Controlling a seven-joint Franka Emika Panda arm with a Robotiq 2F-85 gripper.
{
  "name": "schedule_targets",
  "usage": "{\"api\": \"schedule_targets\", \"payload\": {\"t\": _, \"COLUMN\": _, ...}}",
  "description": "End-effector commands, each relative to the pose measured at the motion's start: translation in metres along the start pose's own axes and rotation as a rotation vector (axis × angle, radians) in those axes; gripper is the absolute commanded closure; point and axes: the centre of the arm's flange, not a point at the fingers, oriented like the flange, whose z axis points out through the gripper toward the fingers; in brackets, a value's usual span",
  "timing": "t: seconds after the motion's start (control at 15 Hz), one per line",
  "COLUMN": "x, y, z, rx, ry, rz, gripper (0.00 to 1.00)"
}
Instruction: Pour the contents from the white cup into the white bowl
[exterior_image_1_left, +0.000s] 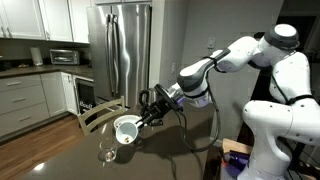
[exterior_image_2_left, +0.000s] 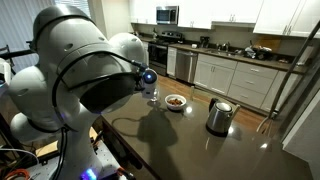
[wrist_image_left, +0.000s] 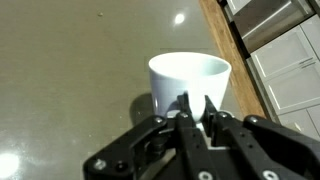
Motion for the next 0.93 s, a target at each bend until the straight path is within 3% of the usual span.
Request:
{"api": "schedule_targets", "payload": {"t": 0.0, "x": -0.001, "y": 0.002, "z": 0.01, "rx": -0.037, "ry": -0.018, "rz": 0.039, "gripper": 0.96}}
{"api": "schedule_targets", "payload": {"t": 0.87, "x": 0.022, "y": 0.023, "z": 0.045, "rx": -0.167, "ry": -0.099, "rz": 0.132, "gripper": 0.96}}
